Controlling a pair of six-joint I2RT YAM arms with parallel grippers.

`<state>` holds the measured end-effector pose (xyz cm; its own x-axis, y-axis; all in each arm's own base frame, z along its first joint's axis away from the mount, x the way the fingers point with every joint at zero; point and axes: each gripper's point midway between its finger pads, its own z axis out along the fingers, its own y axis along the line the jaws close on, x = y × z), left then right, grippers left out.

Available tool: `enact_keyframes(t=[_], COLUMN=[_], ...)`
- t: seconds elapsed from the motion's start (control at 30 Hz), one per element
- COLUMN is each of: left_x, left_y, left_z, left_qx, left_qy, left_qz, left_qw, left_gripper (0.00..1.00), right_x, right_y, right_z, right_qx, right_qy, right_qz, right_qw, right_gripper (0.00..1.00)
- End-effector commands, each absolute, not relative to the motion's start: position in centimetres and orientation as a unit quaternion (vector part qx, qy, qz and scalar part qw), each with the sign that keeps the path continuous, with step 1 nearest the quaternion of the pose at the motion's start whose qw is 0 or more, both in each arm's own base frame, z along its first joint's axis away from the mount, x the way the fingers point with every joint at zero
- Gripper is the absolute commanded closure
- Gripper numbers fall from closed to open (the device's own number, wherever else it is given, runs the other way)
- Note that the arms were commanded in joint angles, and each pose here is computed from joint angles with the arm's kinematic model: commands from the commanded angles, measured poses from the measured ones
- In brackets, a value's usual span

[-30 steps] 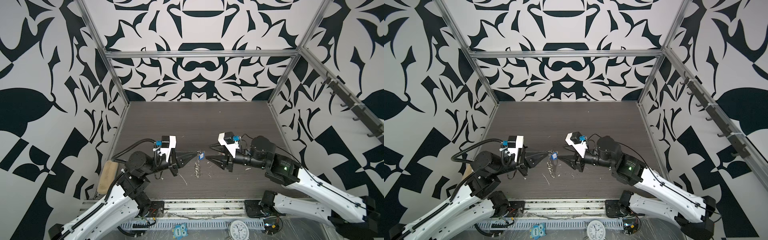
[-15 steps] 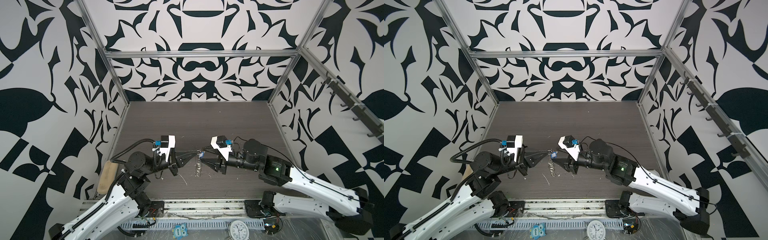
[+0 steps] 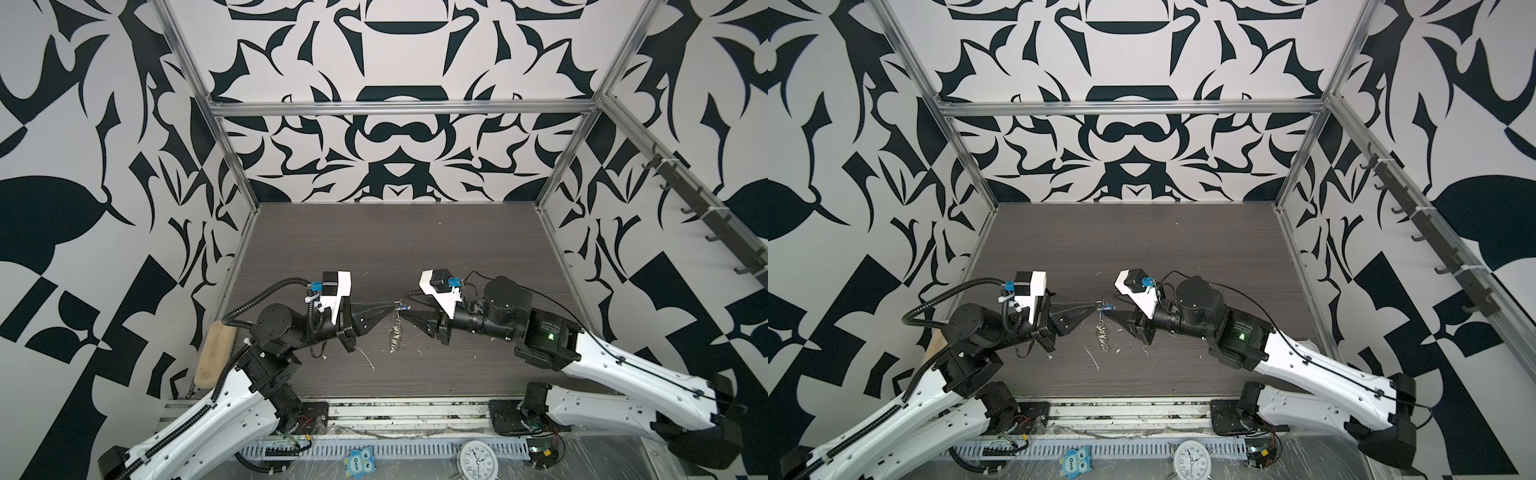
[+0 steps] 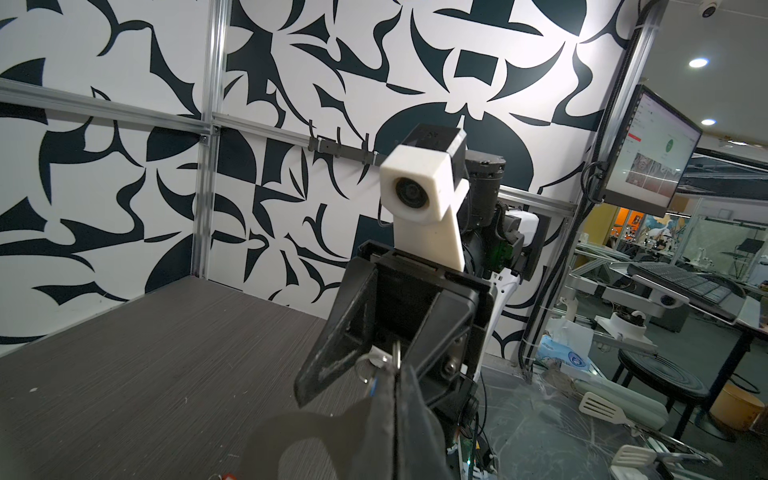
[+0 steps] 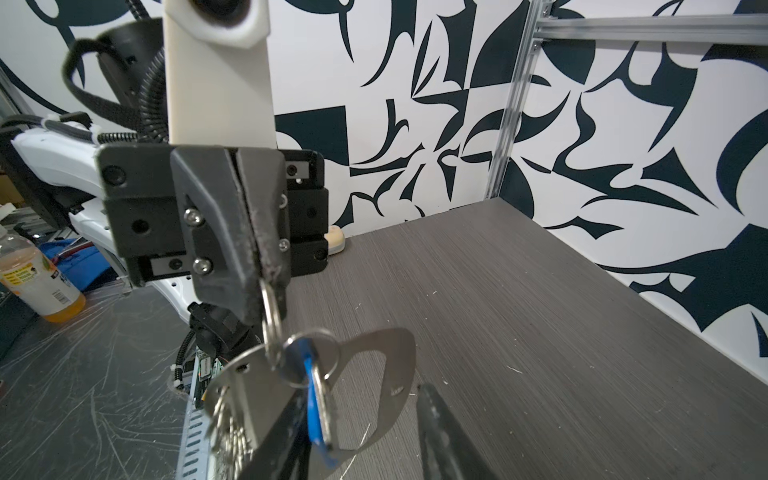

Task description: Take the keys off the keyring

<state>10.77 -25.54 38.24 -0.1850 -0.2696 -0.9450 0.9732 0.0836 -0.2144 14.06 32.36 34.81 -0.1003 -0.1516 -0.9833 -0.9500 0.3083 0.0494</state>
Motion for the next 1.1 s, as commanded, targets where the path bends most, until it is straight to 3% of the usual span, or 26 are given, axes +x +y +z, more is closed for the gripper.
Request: enact_keyframes(t=[0.0,0.27,0.53,1.07], left_x=[10.3,10.9,11.6,12.1], left_y=[-25.2,-25.0,-24.6,-24.6], left_z=[39.0,38.9,39.1,40.0], left_qx=[0.348,0.333,0.313,0.281], left_qy=[0.486,0.496,0.502,0.478], left_qz=[-0.587,-0.58,-0.574,-0.6], left_qw=[0.546,0.554,0.566,0.576], left_gripper=[1.0,1.0,1.0,1.0], right_x=[13.7,13.6,13.5,12.0], right_y=[32.3,32.2,32.3,35.4], right_z=[38.4,38.5,38.4,35.2], right_qx=[-0.43,-0.432,-0.438,-0.509], right_qy=[0.596,0.595,0.598,0.609], right_qz=[0.408,0.404,0.395,0.367], right_qw=[0.541,0.544,0.543,0.485], right_gripper=[0.58,0.72,1.0,1.0])
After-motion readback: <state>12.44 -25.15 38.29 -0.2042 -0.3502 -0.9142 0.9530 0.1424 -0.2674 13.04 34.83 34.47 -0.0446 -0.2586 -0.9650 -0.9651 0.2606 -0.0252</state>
